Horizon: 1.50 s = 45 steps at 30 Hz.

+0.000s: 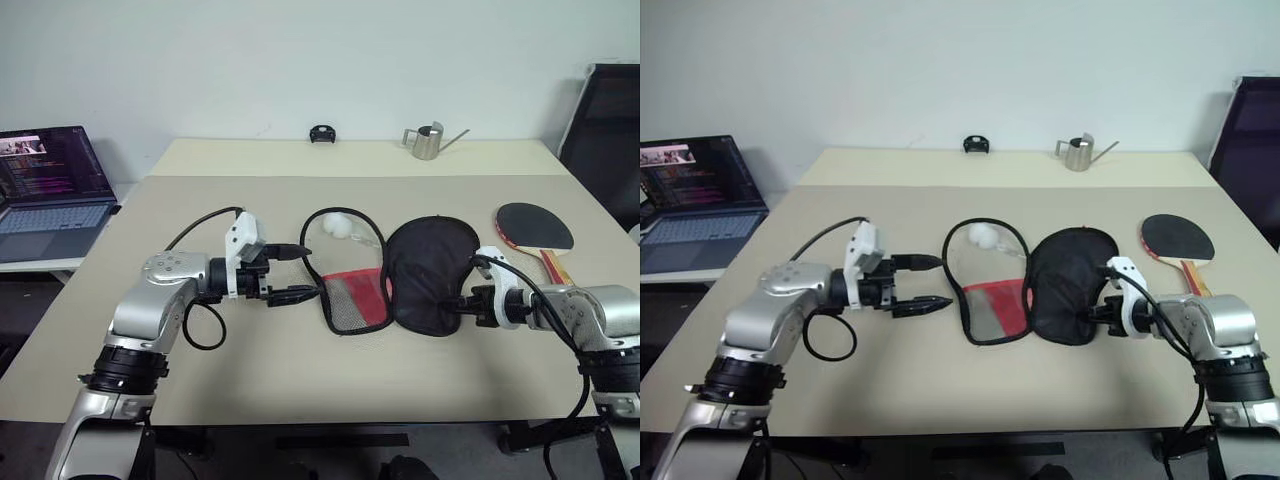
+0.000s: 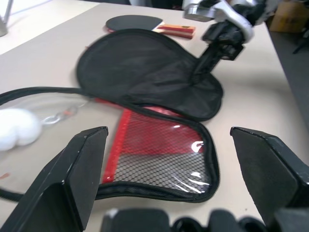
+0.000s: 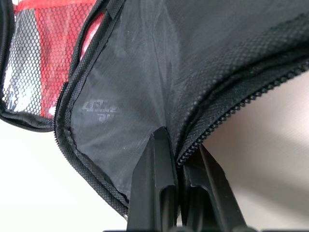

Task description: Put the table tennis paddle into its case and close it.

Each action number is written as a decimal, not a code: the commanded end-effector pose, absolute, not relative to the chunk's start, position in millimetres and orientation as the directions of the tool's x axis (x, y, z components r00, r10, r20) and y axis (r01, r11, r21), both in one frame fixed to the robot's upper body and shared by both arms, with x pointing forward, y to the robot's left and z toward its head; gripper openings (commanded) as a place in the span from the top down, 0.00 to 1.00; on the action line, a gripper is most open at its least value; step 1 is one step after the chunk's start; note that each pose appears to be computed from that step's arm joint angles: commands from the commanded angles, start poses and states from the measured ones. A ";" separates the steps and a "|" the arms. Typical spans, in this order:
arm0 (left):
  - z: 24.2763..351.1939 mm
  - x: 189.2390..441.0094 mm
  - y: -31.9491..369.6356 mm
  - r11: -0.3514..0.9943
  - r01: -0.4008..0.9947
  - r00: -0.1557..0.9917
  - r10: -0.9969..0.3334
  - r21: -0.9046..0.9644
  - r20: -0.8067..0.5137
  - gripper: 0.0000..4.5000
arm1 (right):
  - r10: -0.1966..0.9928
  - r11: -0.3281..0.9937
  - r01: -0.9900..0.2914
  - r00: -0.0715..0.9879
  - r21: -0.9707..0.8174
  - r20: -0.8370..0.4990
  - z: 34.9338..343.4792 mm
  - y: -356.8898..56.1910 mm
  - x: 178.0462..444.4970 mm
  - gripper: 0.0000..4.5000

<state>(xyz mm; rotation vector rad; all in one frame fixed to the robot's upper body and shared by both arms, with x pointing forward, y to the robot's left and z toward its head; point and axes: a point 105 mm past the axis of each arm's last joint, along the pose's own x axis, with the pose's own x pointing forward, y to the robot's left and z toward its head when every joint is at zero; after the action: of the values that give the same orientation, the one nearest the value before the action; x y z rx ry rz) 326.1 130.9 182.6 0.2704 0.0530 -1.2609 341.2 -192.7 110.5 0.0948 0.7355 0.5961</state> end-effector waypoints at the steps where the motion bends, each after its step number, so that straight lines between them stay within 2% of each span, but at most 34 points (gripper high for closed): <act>1: 197.0 322.2 121.3 0.233 0.947 0.272 -0.948 0.222 -0.163 0.01 | 0.529 0.834 -0.502 0.613 0.228 -0.587 123.2 -201.0 353.3 0.99; 15: 195.1 321.6 121.0 0.234 0.945 0.274 -0.948 0.228 -0.162 0.01 | 0.504 0.824 -0.546 0.583 0.152 -0.637 123.3 -216.9 377.2 0.99; 22: 192.6 320.4 121.1 0.240 0.944 0.280 -0.946 0.227 -0.162 0.01 | 0.468 0.840 -0.533 0.622 0.098 -0.627 129.1 -225.7 390.5 0.99; 25: 191.6 320.5 121.0 0.243 0.943 0.282 -0.945 0.226 -0.162 0.01 | 0.461 0.844 -0.530 0.631 0.088 -0.624 131.5 -228.7 393.4 0.85; 29: 191.1 320.7 120.1 0.241 0.944 0.280 -0.946 0.225 -0.162 0.01 | 0.427 0.862 -0.504 0.660 0.057 -0.619 134.2 -237.3 396.9 0.55; 37: 191.9 320.2 118.4 0.234 0.946 0.272 -0.949 0.224 -0.158 0.01 | 0.377 0.911 -0.409 0.762 0.059 -0.526 166.2 -264.2 399.5 0.55; 44: 193.6 321.1 113.4 0.235 0.947 0.268 -0.954 0.220 -0.136 0.01 | 0.387 0.920 -0.371 0.807 0.126 -0.447 180.9 -276.8 384.2 0.55; 45: 193.9 321.1 112.2 0.236 0.947 0.268 -0.955 0.218 -0.131 0.01 | 0.390 0.919 -0.373 0.819 0.126 -0.422 183.3 -275.7 382.1 0.51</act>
<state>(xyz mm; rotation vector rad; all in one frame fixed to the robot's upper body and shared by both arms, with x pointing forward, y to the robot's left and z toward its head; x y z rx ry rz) 323.1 116.4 181.3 0.2531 0.0217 -1.2964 384.0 -277.2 165.4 0.0279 0.5364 0.3974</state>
